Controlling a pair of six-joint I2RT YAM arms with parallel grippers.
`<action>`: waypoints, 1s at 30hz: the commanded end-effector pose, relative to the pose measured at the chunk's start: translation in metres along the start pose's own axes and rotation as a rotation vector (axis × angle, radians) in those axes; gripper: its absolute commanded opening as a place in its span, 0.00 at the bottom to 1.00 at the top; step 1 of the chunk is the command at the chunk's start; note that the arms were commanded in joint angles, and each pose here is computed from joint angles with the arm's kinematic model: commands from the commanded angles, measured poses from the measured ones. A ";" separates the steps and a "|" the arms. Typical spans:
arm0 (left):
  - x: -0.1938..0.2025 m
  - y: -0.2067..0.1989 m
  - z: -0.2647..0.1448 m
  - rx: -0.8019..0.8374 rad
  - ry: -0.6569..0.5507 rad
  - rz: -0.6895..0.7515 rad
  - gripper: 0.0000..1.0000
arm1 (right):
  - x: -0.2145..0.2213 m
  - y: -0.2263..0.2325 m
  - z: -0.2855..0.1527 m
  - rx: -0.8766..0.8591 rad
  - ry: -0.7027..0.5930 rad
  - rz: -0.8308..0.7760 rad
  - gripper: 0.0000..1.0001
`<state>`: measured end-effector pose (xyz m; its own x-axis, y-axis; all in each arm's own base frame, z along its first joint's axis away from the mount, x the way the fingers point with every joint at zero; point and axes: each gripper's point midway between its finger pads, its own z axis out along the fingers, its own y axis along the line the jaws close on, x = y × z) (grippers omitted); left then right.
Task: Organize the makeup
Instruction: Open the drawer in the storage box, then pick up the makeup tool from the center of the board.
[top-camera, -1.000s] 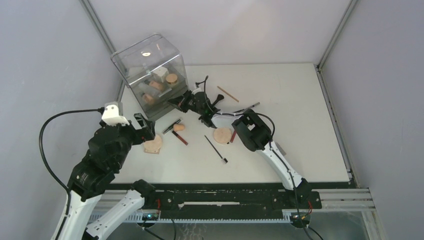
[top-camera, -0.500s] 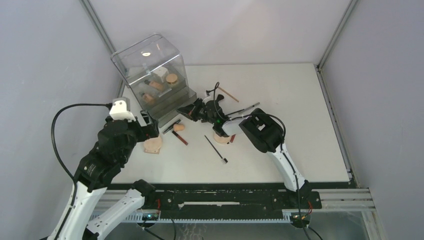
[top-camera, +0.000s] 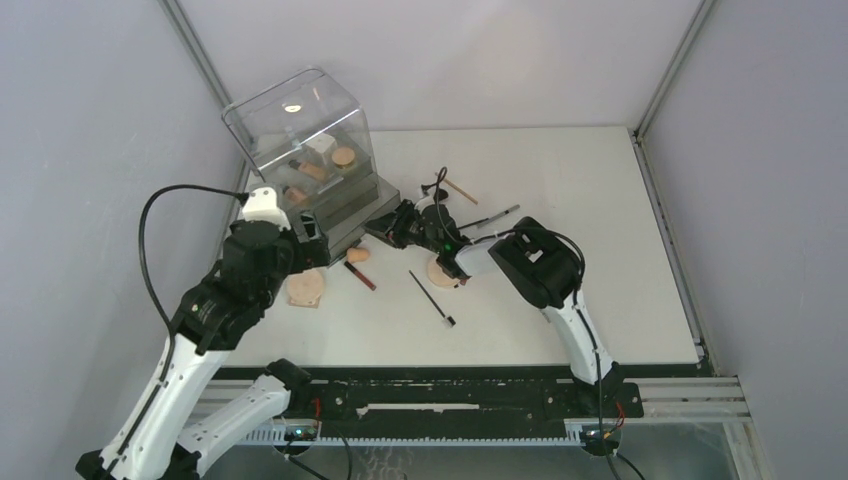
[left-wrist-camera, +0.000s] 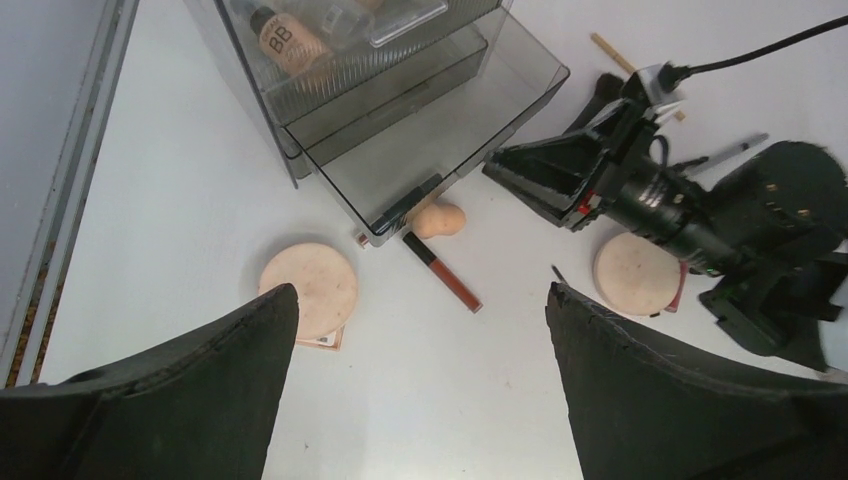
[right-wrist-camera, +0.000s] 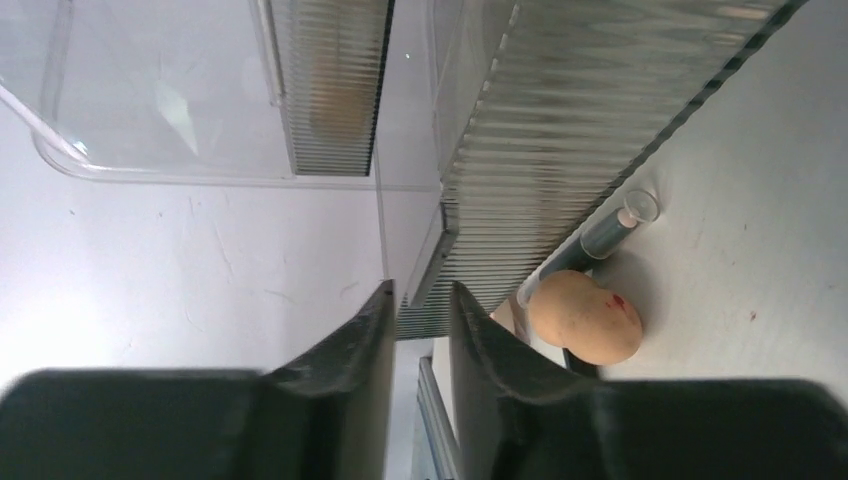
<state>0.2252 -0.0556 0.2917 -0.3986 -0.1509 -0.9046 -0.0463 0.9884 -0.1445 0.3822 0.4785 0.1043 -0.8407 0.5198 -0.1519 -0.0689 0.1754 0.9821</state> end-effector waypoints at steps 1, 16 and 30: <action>-0.011 -0.008 0.006 0.015 -0.016 -0.004 0.97 | -0.017 0.061 -0.018 -0.103 -0.027 -0.102 0.40; 0.003 0.017 0.011 -0.114 0.019 0.020 0.99 | -0.038 -0.002 -0.181 0.438 -0.062 -0.480 0.61; 0.125 0.019 0.027 -0.134 0.269 -0.238 0.92 | -0.034 -0.036 -0.248 0.564 -0.002 -0.517 0.70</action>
<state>0.2012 -0.0387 0.1813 -0.5478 -0.3418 -0.7636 -0.2929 0.9333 -0.2077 0.2759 0.2423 0.0963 -0.7655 0.2904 -0.5742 -0.1249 0.8084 0.5753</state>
